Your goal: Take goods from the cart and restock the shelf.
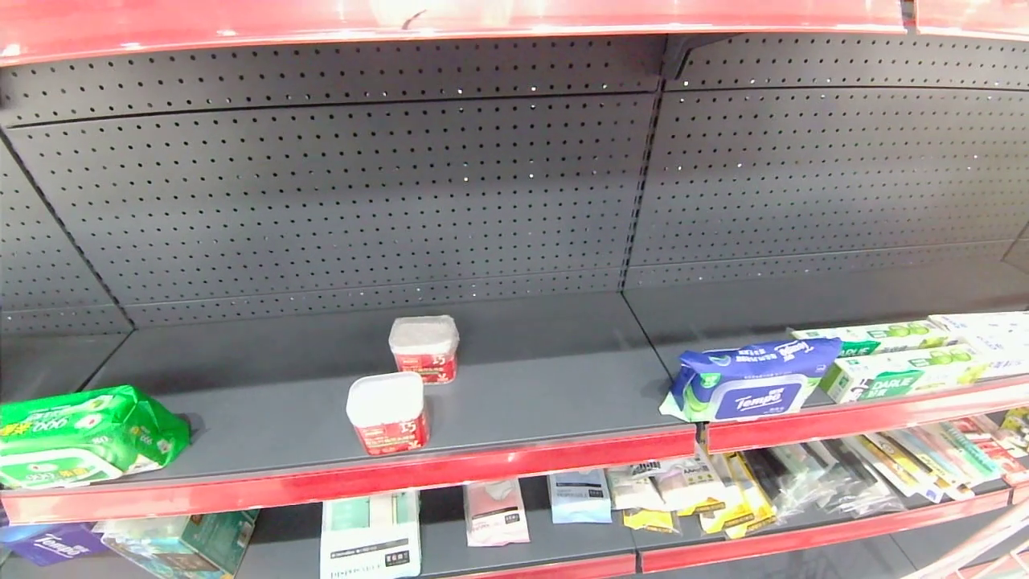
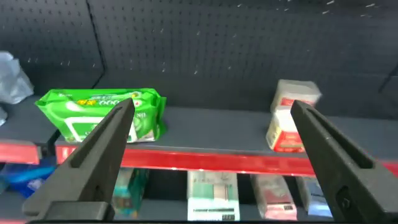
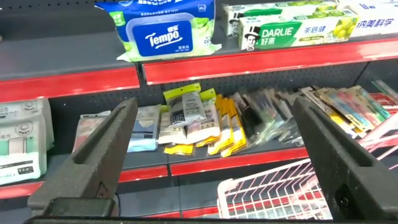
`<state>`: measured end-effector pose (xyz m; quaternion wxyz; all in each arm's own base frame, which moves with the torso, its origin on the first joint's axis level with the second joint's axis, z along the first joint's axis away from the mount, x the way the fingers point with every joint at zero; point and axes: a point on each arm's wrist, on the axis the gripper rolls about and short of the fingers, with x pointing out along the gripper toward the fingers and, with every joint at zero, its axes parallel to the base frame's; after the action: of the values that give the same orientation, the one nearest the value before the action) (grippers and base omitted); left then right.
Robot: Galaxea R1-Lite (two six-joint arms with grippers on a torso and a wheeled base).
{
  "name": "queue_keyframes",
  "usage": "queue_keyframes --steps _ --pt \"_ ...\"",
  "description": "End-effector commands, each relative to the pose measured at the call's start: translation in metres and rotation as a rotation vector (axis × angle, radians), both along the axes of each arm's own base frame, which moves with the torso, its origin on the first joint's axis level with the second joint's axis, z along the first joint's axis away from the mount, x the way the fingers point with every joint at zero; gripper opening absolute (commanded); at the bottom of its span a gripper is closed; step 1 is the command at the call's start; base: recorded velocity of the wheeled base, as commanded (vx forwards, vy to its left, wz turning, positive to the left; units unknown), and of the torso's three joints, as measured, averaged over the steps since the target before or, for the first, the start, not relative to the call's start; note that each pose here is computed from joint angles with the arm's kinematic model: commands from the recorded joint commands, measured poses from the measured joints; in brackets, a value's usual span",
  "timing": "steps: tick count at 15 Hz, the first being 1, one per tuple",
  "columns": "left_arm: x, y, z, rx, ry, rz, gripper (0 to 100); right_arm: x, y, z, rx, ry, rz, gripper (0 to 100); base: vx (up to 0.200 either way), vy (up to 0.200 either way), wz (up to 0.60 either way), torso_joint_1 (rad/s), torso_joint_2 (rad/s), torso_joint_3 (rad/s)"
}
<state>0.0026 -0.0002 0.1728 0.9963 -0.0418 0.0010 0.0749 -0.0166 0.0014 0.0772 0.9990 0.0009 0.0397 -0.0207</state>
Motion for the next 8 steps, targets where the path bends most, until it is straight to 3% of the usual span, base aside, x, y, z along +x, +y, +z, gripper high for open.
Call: queue_keyframes --steps 1,3,6,7,8 --pt "0.131 0.024 0.017 -0.071 0.439 0.034 100 0.000 0.000 0.000 0.000 0.005 0.000 100 0.000 0.000 0.00 0.000 0.00 0.000" --pt "0.157 0.028 -0.005 -0.070 0.588 0.017 100 0.000 0.000 0.000 0.000 0.005 0.000 100 0.000 0.000 0.00 0.000 0.00 0.000" --pt "0.179 0.029 -0.024 -0.079 0.707 0.003 100 0.000 0.000 0.000 0.000 0.005 0.000 100 0.000 0.000 0.00 0.000 0.00 0.000" --pt "0.181 0.029 -0.026 -0.078 0.717 -0.002 100 0.000 0.000 0.000 0.000 0.005 0.000 100 0.000 0.000 0.00 0.000 0.00 0.000" --pt "0.193 0.023 -0.038 -0.072 0.781 -0.043 100 0.000 0.000 0.000 0.000 0.005 0.000 100 0.000 0.000 0.00 0.000 0.00 0.000"
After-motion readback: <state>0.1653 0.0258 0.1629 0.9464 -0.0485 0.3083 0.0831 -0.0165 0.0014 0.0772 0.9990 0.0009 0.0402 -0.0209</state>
